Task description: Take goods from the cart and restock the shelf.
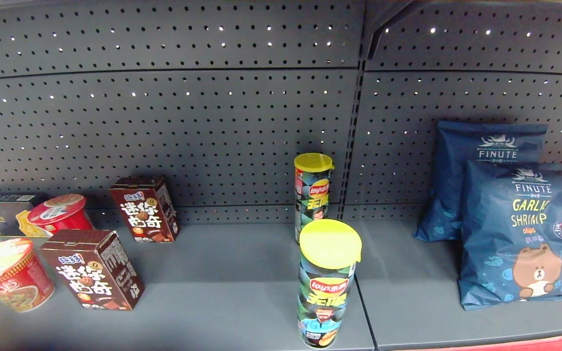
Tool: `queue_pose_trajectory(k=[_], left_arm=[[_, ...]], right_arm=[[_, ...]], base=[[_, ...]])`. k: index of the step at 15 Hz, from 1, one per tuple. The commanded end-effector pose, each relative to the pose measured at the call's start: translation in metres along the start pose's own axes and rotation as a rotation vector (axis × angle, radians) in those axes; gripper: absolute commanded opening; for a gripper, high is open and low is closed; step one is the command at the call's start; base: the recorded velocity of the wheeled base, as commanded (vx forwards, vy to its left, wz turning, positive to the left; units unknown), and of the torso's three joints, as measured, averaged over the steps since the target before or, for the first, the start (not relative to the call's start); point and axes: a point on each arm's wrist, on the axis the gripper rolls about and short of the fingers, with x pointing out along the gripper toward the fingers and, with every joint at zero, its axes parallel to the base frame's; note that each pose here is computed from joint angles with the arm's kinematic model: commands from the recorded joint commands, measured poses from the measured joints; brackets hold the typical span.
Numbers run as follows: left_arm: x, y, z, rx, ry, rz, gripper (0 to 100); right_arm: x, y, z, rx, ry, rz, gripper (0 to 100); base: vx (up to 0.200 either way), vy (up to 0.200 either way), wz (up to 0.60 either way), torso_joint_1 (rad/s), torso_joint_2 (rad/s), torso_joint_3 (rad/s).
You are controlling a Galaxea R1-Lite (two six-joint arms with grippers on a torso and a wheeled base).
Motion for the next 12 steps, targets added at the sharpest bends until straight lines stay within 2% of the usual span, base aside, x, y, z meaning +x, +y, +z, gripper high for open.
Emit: queue_pose_trajectory(k=[1, 2, 3, 5, 6, 8, 9, 11, 12], left_arm=[[0.005, -0.006, -0.027, -0.058, -0.071, -0.043, 100], [0.007, -0.007, -0.027, -0.055, -0.117, -0.048, 100], [0.007, -0.008, -0.027, -0.039, -0.113, -0.057, 100], [0.007, -0.008, -0.027, -0.051, -0.113, -0.066, 100], [0.007, -0.008, -0.027, -0.041, -0.114, -0.061, 100], [0.007, -0.008, -0.027, -0.047, -0.117, -0.06, 100], [0.007, -0.008, -0.027, -0.041, -0.117, -0.06, 100], [0.007, -0.008, -0.027, -0.022, -0.116, -0.065, 100], [0.007, -0.008, -0.027, -0.024, -0.115, -0.065, 100]], right_arm=[[0.015, 0.0, -0.018, -0.059, -0.012, 0.008, 100], [0.031, 0.0, -0.036, -0.111, -0.074, 0.004, 100], [0.036, 0.0, -0.041, -0.115, -0.137, 0.0, 100], [0.036, 0.0, -0.043, -0.086, -0.107, 0.001, 100], [0.036, 0.0, -0.043, -0.074, -0.107, 0.006, 100], [0.036, 0.0, -0.043, -0.075, -0.108, 0.008, 100], [0.036, 0.0, -0.043, -0.077, -0.107, 0.005, 100], [0.036, 0.0, -0.043, -0.073, -0.107, 0.002, 100], [0.036, 0.0, -0.043, -0.073, -0.107, 0.002, 100]], base=[[0.0, 0.0, 0.0, 0.0, 0.0, 0.0], [0.0, 0.0, 0.0, 0.0, 0.0, 0.0], [0.0, 0.0, 0.0, 0.0, 0.0, 0.0], [0.0, 0.0, 0.0, 0.0, 0.0, 0.0], [0.0, 0.0, 0.0, 0.0, 0.0, 0.0], [-0.2, 0.0, 0.0, 0.002, 0.0, 0.002], [-0.2, 0.0, 0.0, 0.027, 0.0, 0.002], [0.0, 0.0, 0.0, 0.0, 0.0, 0.0], [0.0, 0.0, 0.0, 0.0, 0.0, 0.0]])
